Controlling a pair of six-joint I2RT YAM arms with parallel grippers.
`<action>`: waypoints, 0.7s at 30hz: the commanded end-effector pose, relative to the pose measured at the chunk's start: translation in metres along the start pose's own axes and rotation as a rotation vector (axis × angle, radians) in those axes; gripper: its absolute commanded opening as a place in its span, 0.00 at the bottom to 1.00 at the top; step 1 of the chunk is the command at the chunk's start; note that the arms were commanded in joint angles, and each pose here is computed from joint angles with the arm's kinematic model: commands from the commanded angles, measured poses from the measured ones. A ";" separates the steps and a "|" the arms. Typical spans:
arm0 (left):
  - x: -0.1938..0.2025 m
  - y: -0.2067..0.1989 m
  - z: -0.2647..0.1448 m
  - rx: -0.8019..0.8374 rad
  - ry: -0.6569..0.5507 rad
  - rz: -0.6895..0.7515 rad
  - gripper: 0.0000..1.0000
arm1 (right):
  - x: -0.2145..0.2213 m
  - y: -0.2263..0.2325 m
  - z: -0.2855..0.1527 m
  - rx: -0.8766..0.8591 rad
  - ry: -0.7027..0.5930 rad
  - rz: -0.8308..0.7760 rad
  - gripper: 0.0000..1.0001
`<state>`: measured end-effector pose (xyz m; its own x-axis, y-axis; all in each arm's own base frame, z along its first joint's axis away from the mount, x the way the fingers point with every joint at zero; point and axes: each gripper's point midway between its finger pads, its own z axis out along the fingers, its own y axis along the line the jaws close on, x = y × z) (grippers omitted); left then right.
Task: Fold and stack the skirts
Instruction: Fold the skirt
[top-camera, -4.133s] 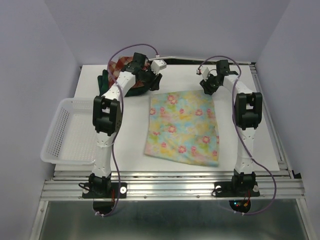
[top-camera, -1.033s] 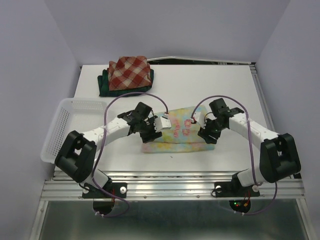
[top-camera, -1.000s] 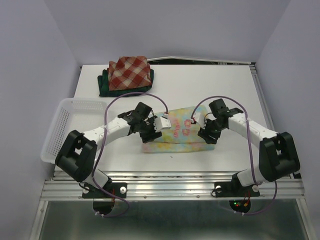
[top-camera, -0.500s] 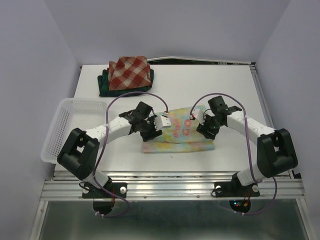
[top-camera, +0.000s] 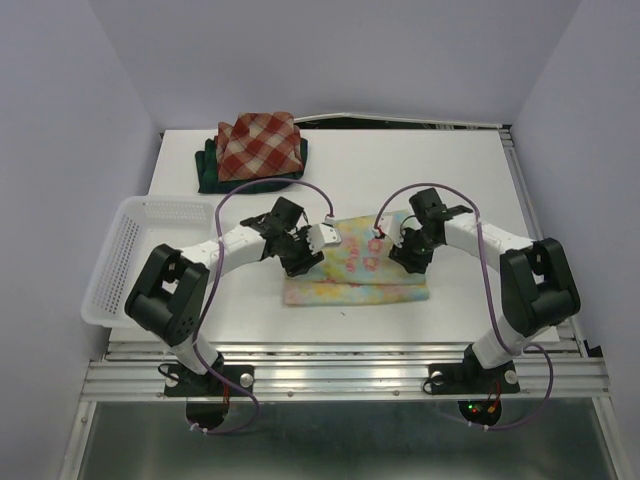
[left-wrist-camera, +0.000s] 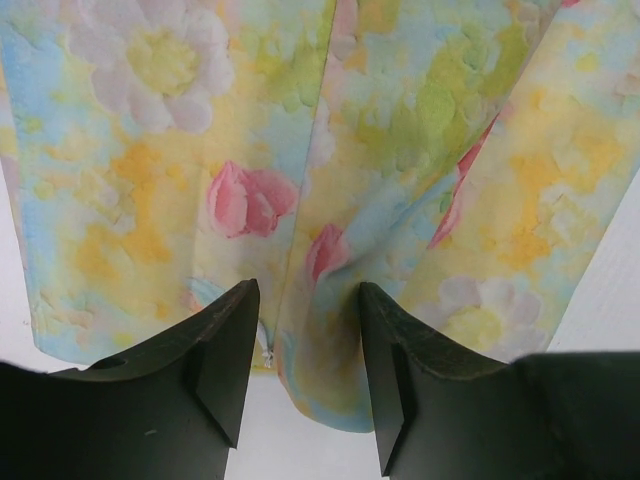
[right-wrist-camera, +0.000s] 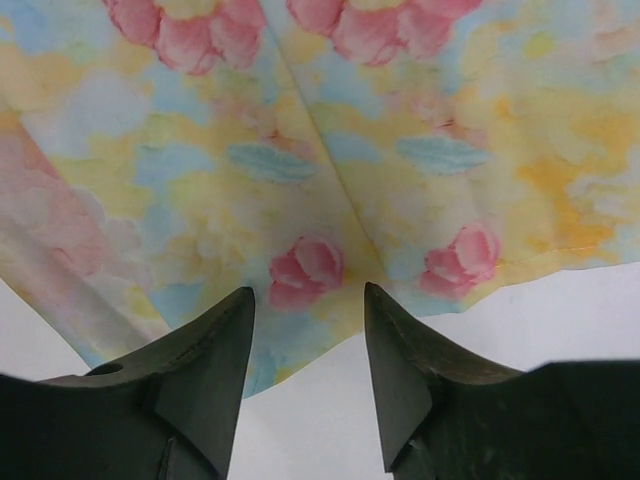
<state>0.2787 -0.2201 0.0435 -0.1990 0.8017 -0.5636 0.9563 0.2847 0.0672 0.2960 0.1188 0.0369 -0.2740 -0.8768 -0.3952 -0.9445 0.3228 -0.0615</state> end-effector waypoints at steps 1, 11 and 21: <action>-0.014 0.004 -0.003 0.008 -0.041 0.004 0.51 | 0.011 0.015 0.006 -0.038 0.008 -0.022 0.50; -0.024 -0.002 -0.019 0.012 -0.076 0.028 0.23 | 0.000 0.005 -0.005 0.002 -0.016 -0.030 0.01; -0.036 0.004 -0.051 -0.091 -0.125 0.048 0.00 | -0.029 -0.015 -0.053 0.117 -0.078 -0.065 0.01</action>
<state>0.2782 -0.2209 0.0813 -0.1534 0.7666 -0.6236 0.9505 0.2871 0.1192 0.2985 0.1184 0.0582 -0.2321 -0.8794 -0.4158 -0.9464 0.3028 -0.1122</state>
